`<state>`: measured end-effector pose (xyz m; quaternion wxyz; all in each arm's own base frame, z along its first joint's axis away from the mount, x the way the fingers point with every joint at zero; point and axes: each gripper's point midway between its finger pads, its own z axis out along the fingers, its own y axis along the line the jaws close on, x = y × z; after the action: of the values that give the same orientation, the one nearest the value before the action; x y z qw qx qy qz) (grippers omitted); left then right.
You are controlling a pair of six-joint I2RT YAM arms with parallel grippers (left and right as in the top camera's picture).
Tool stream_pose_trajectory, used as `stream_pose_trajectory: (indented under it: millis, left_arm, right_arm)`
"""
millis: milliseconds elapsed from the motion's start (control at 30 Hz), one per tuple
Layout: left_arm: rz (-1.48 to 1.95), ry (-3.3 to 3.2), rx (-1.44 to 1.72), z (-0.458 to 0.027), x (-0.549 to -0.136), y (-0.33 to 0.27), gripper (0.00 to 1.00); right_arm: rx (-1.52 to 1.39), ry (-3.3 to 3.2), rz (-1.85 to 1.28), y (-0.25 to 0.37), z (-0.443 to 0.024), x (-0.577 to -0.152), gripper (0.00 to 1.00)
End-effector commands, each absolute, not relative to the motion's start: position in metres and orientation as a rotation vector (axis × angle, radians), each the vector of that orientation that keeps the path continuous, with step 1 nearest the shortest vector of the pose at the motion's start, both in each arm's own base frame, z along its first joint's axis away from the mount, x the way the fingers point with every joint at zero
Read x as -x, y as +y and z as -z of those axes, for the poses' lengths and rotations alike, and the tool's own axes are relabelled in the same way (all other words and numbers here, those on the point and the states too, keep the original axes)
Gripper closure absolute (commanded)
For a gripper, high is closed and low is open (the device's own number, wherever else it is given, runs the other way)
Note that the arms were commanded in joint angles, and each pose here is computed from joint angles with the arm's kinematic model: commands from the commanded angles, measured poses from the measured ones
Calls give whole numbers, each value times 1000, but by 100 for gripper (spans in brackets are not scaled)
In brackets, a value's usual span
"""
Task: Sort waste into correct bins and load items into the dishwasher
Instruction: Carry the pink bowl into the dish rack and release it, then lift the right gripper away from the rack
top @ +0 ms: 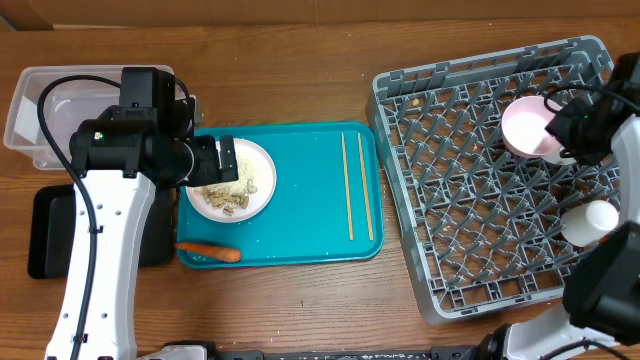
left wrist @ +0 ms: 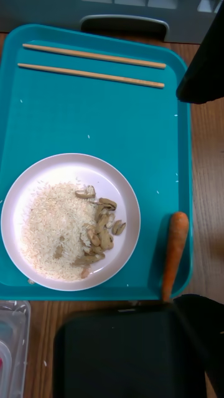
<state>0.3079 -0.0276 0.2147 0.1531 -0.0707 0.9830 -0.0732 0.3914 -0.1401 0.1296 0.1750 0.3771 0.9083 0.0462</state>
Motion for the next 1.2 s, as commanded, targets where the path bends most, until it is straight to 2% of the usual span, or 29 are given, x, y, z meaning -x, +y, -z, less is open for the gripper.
stream_pose_trajectory:
  millis: [0,33,67,200,400,433,600,733,933,1167]
  left_arm:
    - [201,2802,228,-220,-310,-26,0]
    - [201,2802,228,-220,-310,-26,0]
    - [201,2802,228,-220,-310,-26,0]
    - [201,2802,228,-220,-310,-26,0]
    - [201,2801,228,-220,-310,-26,0]
    - [201,2801,228,-220,-310,-26,0]
    - [201,2801,228,-220,-310,-26,0]
    - [201,2801,229,-220,-310,-26,0]
    - [202,2802,229,-220,-310,-26,0]
    - [202,2802,228,-220,-310,-26,0]
  right_arm:
    - [-1035,2609,-205,-131,-119,-395,79]
    - [-1035,2604,-198,-132,-120,-396,90]
    - [-1030,2596,-198,-132,-122,-398,96]
    - [-1026,2520,-46,-153,-150,-400,96]
    - [-1003,2252,358,-192,-235,-397,96]
    - [-1006,2173,520,-200,-254,-391,96]
    - [-1054,1958,936,-195,-277,-377,96]
    - [-984,1941,1049,-177,-265,-388,96]
    - [-828,2068,1114,-139,-218,-413,96]
    - [-701,2143,1158,-99,-179,-420,96]
